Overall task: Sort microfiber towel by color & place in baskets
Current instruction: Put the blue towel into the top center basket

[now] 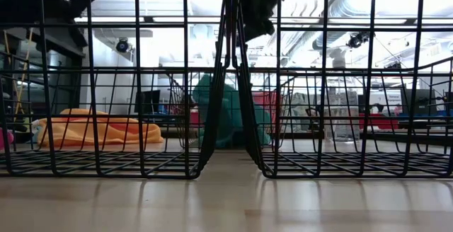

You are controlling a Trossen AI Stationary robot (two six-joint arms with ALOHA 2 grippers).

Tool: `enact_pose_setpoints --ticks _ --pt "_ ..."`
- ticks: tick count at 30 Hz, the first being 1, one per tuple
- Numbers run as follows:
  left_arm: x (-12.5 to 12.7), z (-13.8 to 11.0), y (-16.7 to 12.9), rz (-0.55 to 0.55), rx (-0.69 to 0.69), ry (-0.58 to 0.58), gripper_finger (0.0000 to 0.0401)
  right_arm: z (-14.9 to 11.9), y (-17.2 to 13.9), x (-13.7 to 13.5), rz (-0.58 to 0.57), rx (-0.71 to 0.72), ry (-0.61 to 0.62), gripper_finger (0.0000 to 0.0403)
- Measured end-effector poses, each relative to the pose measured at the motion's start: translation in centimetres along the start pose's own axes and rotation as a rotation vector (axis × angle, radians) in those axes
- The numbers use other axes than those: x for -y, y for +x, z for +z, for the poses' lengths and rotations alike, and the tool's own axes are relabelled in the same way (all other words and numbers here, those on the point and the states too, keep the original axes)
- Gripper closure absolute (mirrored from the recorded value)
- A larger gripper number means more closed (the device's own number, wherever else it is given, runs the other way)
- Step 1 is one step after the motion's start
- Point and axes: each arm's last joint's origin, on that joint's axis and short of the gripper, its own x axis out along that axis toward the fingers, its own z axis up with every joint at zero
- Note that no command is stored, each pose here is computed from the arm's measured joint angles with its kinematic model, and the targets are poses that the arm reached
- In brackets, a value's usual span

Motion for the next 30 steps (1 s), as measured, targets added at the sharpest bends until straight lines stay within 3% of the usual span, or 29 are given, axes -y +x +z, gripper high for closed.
enact_pose_setpoints --ticks 7,11,16,18,21,26,30 --pt "1.8 1.7 2.4 0.206 -0.060 0.011 0.0392 1.8 -1.2 2.0 -0.039 0.056 0.018 0.0139" --pt "4.4 4.6 5.6 0.350 -0.150 0.189 0.0351 2.7 -2.0 3.0 -0.054 0.091 0.039 0.0139" --pt "5.0 6.7 9.8 0.655 -0.330 0.432 0.0287 3.5 -3.0 3.5 -0.064 0.107 0.018 0.0139" --pt "3.8 6.8 11.6 0.787 -0.430 0.503 0.0265 3.5 -3.2 3.7 -0.070 0.092 0.006 0.0139" --pt "0.3 6.4 13.8 0.894 -0.613 0.518 0.0240 3.3 -3.5 3.8 -0.075 0.053 0.001 0.0139" --pt "-7.6 5.7 15.0 1.043 -0.854 0.367 0.0213 2.0 -3.5 3.4 -0.076 -0.081 0.007 0.0139" --pt "-12.4 5.2 14.5 1.211 -0.935 0.249 0.0204 1.2 -3.8 2.8 -0.103 -0.153 0.002 0.0139"
